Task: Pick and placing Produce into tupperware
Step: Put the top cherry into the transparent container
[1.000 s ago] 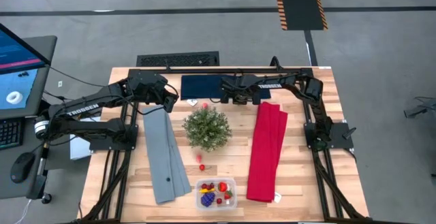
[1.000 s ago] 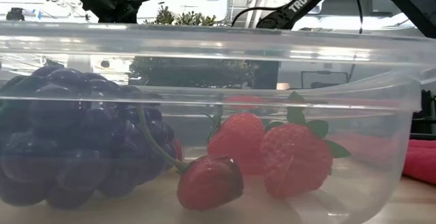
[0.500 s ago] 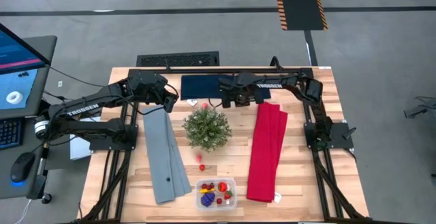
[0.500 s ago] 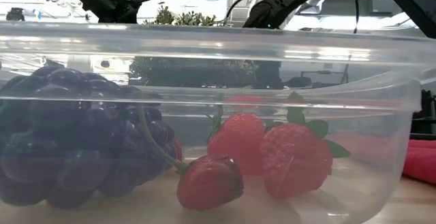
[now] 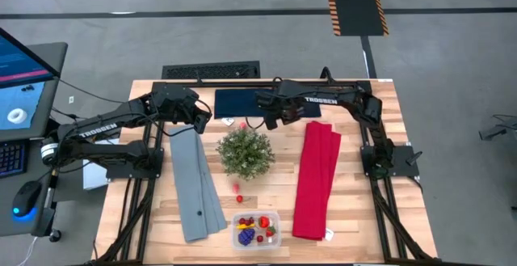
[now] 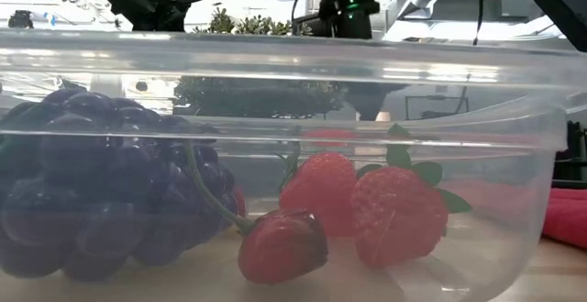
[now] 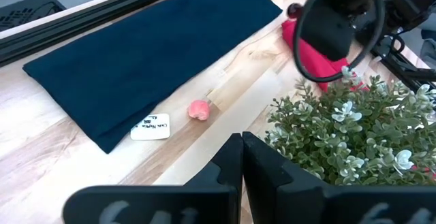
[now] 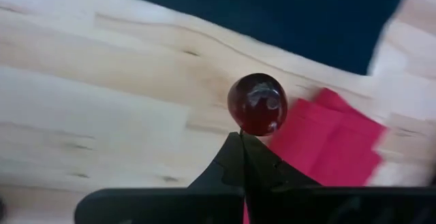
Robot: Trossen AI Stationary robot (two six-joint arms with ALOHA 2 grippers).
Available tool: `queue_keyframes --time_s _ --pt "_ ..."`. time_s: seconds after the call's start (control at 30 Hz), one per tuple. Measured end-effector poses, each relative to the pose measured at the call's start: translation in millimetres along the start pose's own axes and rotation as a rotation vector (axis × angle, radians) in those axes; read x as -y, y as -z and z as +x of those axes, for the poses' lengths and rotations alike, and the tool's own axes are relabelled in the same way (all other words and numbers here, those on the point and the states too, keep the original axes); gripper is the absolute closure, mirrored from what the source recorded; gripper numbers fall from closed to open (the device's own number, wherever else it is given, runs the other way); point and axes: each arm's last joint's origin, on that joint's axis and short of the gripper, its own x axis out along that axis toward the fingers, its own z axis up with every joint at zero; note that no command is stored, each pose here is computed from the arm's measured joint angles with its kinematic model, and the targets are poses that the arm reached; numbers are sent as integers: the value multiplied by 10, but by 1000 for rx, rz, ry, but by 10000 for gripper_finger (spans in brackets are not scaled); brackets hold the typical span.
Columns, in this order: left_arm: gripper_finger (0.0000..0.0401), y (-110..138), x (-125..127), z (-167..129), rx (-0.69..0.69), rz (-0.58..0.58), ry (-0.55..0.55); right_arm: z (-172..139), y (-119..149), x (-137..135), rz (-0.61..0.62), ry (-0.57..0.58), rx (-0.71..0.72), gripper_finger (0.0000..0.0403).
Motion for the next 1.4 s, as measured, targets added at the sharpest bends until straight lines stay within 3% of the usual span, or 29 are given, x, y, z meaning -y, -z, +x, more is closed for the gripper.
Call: queue_keyframes --time_s 0.1,0.3,0.83,1.4 --pt "401 0 0 0 0 0 0 -94 46 27 -27 32 -8 392" --pt "401 0 1 0 0 0 0 -435 213 120 -87 -20 94 392" --pt "401 0 0 0 0 0 0 -1566 1135 616 -163 -322 490 392" --pt "401 1 0 -1 -1 0 0 -2045 2198 857 -447 -513 842 392"
